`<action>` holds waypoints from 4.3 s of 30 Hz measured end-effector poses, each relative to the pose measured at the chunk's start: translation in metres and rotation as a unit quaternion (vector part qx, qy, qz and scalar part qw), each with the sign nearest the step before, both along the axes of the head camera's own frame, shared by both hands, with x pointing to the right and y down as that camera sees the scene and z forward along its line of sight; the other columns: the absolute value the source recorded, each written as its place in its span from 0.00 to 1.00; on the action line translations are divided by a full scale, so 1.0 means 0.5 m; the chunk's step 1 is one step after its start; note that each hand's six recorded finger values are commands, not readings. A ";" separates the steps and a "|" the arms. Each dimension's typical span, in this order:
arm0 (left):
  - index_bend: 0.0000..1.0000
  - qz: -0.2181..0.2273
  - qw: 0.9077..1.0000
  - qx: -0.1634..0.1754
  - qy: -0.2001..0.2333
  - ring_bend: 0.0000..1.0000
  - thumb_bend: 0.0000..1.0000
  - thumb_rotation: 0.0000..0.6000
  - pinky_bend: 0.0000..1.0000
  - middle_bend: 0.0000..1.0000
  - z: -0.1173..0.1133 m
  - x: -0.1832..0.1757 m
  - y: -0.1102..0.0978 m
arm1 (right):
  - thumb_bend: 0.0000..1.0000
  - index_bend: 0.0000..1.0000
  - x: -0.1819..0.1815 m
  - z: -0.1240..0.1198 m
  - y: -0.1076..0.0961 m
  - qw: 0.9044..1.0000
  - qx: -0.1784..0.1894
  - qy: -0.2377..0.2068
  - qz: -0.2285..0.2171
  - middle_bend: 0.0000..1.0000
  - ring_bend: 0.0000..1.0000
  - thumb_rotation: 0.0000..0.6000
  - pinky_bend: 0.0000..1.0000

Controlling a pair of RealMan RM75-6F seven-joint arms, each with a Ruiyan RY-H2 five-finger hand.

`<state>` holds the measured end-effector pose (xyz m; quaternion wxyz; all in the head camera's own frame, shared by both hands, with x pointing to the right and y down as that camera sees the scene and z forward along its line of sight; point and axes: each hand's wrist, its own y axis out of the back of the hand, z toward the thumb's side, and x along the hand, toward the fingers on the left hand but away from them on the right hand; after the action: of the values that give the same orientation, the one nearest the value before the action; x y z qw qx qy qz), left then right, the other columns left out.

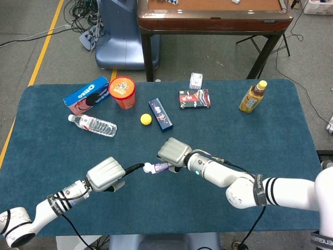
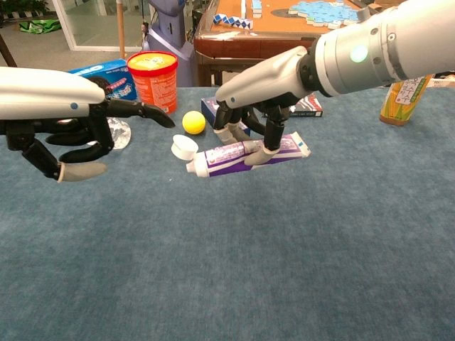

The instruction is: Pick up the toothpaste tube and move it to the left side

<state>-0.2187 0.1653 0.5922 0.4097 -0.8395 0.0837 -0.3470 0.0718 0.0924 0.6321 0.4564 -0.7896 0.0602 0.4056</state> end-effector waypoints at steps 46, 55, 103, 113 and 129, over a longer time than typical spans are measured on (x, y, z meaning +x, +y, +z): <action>0.08 -0.044 0.999 -0.019 0.009 0.77 0.44 1.00 0.86 0.76 0.032 -0.014 0.004 | 0.78 0.90 0.008 -0.040 -0.042 0.995 0.018 -0.074 0.065 0.83 0.65 1.00 0.37; 0.08 -0.051 0.998 -0.019 0.009 0.77 0.44 1.00 0.85 0.76 0.031 -0.020 0.001 | 0.78 0.90 0.011 -0.050 -0.044 0.994 0.016 -0.086 0.072 0.83 0.65 1.00 0.37; 0.06 -0.210 0.977 -0.017 0.031 0.36 0.33 0.94 0.57 0.36 -0.006 -0.129 -0.044 | 0.78 0.91 0.070 -0.074 -0.052 0.968 -0.009 -0.179 0.176 0.83 0.66 1.00 0.43; 0.03 -0.316 0.945 -0.053 0.063 0.21 0.22 0.17 0.44 0.22 -0.019 -0.209 -0.054 | 0.76 0.91 0.089 -0.047 -0.019 0.939 -0.043 -0.245 0.238 0.83 0.66 1.00 0.55; 0.01 -0.403 0.899 -0.103 0.138 0.16 0.17 0.00 0.39 0.16 -0.037 -0.248 -0.089 | 0.68 0.91 0.055 0.015 0.065 0.891 -0.075 -0.350 0.280 0.84 0.69 1.00 0.67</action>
<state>-0.3427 0.1207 0.5737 0.1308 -0.8108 0.4342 -0.3701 0.0991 0.1251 0.6395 0.2544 -0.8966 -0.2968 0.2079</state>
